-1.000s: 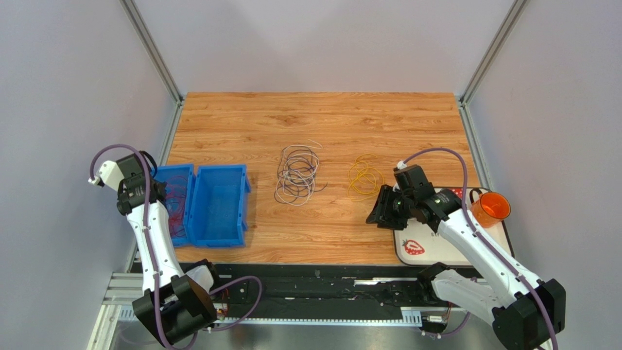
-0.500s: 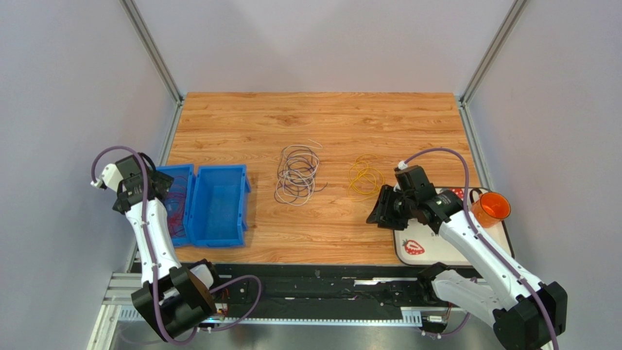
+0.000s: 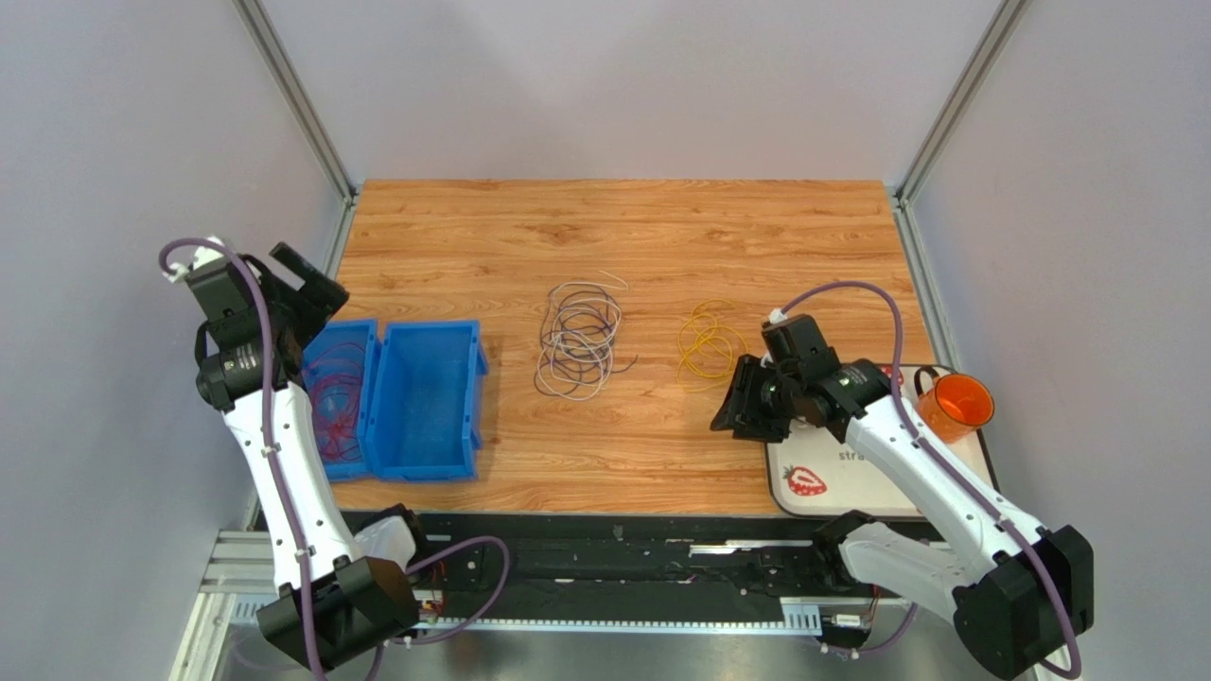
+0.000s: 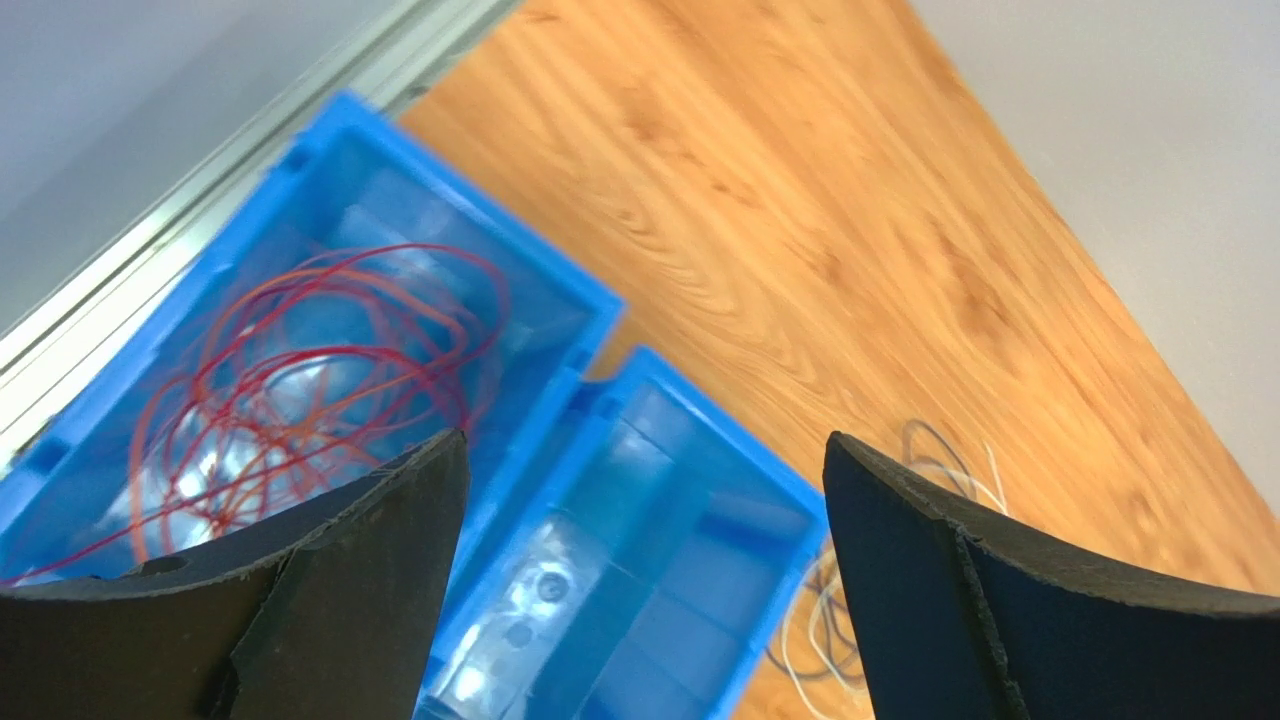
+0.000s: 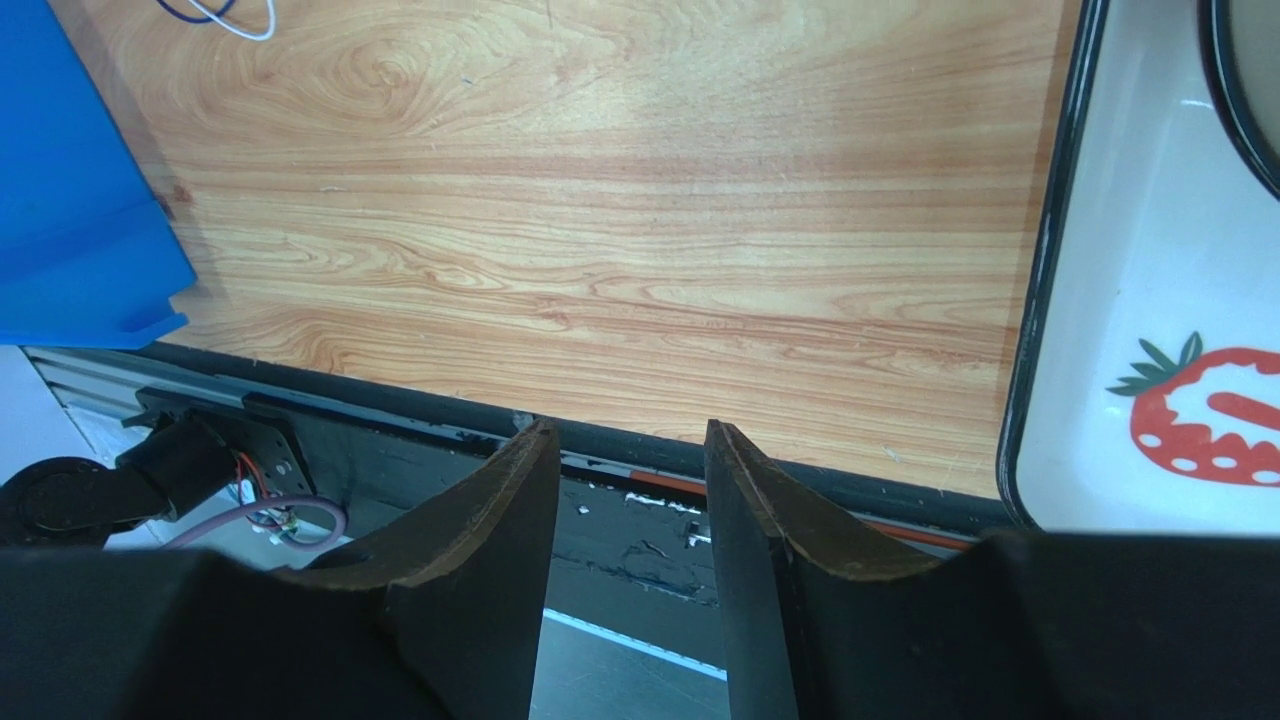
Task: Untangle the cables
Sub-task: Place the cable in the bin.
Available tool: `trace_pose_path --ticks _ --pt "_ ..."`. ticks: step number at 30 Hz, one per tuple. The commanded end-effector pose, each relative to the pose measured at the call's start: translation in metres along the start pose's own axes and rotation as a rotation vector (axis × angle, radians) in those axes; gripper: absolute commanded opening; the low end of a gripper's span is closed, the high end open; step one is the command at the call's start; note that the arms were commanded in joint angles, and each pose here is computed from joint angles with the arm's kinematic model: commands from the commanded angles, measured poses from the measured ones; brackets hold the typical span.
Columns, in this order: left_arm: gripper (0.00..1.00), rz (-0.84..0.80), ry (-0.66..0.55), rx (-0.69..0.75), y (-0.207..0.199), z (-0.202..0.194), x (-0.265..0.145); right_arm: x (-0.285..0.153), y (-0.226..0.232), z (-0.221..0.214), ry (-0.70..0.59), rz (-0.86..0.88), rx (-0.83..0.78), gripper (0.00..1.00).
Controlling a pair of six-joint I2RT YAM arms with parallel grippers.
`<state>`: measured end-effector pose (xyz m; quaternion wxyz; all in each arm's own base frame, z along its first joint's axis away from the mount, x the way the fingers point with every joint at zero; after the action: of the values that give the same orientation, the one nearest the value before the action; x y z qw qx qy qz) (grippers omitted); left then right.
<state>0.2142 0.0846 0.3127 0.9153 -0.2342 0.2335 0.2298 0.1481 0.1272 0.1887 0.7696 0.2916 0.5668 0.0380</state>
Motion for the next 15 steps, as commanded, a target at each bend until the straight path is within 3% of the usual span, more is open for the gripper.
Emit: trace_pose_path --ticks 1,9,15 --pt "0.95 -0.224 -0.002 0.13 -0.034 0.009 -0.027 -0.009 0.021 0.014 -0.061 0.071 -0.037 0.44" --pt "0.9 -0.38 0.017 0.209 -0.072 -0.003 -0.046 -0.011 0.025 0.018 -0.078 0.077 -0.044 0.44" --pt "0.85 -0.522 0.125 0.374 -0.121 -0.034 -0.039 -0.006 0.025 0.019 -0.078 0.083 -0.038 0.44"
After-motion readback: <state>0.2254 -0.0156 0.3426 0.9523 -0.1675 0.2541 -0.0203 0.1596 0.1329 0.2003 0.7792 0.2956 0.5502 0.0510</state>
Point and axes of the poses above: each gripper's point midway between its finger pads, its own x axis out along the fingers, its own y axis along the line the jaws close on, z = x × y, the point moved 8 cm from there along -x, back along the fingers, and after that the axes turned 9 degrees about x, right-handed, at the moved point
